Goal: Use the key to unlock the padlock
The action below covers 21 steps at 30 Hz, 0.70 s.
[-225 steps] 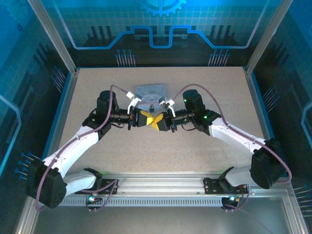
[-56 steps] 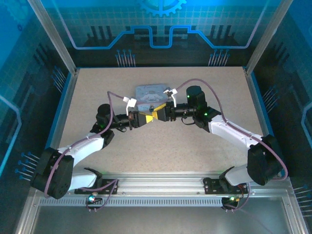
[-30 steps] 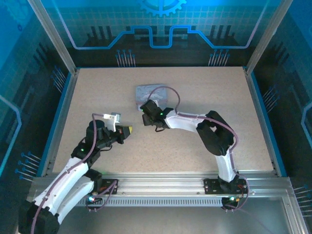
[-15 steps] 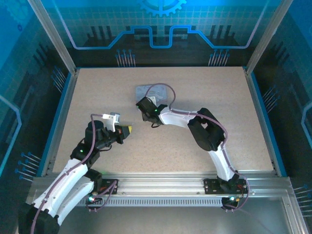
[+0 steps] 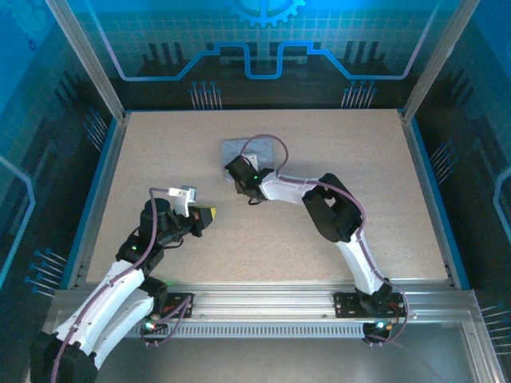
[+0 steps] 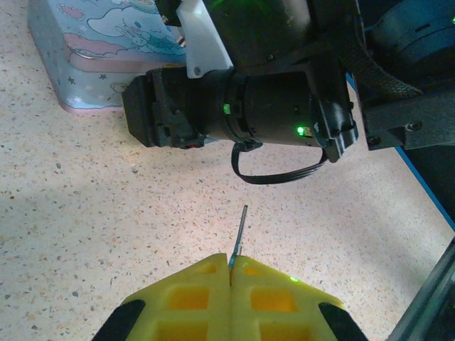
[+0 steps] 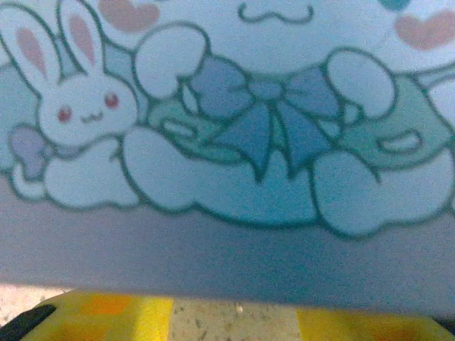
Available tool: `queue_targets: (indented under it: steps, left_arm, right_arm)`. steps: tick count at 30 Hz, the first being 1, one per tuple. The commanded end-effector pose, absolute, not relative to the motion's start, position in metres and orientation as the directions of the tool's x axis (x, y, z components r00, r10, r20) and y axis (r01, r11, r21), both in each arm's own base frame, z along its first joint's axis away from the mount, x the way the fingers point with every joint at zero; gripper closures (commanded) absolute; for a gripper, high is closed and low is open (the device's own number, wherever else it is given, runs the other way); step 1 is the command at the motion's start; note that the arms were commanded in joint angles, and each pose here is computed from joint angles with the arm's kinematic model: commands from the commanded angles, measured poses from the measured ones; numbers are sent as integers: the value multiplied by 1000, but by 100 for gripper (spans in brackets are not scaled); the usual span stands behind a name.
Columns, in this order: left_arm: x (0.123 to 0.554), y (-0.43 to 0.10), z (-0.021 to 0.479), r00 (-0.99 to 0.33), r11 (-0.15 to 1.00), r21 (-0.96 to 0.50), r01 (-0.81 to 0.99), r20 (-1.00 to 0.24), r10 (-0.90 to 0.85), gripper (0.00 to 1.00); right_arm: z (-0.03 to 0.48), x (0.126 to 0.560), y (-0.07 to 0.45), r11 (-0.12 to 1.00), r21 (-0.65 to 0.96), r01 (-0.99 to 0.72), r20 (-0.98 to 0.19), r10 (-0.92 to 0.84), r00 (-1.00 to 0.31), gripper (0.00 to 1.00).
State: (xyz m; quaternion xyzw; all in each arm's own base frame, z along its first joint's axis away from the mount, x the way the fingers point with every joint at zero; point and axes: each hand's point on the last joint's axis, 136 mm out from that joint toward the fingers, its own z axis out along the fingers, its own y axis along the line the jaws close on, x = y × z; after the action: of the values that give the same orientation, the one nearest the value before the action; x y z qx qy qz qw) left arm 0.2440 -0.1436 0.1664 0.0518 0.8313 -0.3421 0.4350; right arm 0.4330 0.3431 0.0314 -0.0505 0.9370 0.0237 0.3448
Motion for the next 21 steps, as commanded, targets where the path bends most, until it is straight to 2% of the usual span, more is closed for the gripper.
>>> queue_targets:
  steps: [1,7,15,21]
  left_arm:
    - [242,-146,170,-593,747,-511,426,-781,-196,100]
    - [243,-146,169,-591,747,-509,428,-783,-195,100]
    - [242,-148,168,-587,741,-509,437,-786,-193,100]
    - [242,-149,168,-584,737,-508,446,-789,-190,100]
  right_arm:
    - [37,449,348,996,21,-87,-683,-49,-729,53]
    - [32,455,348,997,13,-75,-677,-46,-735,60]
    - [29,457,343,998,31,-53,-668,-19,-744,82]
    - [41,453,342,995,69,-66,-661,-4,-751,91]
